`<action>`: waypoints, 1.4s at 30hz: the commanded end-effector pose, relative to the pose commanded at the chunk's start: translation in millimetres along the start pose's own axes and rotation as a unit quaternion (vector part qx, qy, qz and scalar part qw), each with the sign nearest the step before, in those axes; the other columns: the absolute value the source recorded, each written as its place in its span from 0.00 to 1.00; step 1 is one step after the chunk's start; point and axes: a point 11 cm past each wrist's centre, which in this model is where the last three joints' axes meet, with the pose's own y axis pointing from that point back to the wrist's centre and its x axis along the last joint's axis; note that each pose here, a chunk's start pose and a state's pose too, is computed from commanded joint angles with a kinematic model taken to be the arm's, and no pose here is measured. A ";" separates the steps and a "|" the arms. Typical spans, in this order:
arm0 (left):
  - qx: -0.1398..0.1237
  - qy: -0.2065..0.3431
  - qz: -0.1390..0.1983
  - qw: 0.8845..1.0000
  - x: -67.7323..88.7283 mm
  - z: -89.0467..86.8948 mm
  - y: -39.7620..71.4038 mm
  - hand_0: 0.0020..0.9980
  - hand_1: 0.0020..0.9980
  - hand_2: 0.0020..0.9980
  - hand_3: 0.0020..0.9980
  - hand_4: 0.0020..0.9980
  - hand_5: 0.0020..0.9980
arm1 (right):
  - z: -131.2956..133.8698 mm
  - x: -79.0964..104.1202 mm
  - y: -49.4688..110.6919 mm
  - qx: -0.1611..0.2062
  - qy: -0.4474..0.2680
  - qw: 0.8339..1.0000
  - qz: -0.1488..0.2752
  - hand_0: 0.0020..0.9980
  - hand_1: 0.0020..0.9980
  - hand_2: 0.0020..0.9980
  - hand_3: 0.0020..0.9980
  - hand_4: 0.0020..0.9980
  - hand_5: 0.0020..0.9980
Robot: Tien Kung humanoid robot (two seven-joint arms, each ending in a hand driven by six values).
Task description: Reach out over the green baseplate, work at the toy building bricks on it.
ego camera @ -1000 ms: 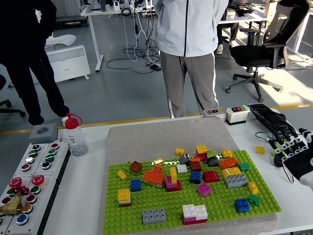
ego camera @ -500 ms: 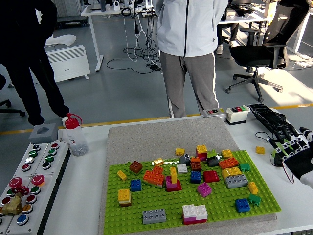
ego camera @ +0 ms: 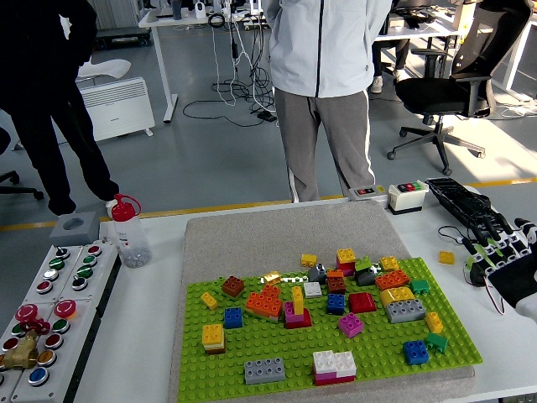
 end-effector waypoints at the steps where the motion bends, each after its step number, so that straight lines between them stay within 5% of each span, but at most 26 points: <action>1: -0.001 0.000 0.000 1.000 -0.3 0.8 0.1 0.73 0.79 0.82 0.68 0.48 1.00 | -0.7 -0.4 -0.2 0.001 0.000 1.000 -0.001 0.80 0.76 0.76 0.75 0.53 0.42; 42: 0.008 -0.005 0.001 1.000 1.8 -9.3 -0.7 0.73 0.79 0.82 0.68 0.49 1.00 | 4.6 5.8 2.2 -0.009 0.003 1.000 0.007 0.80 0.76 0.76 0.75 0.52 0.42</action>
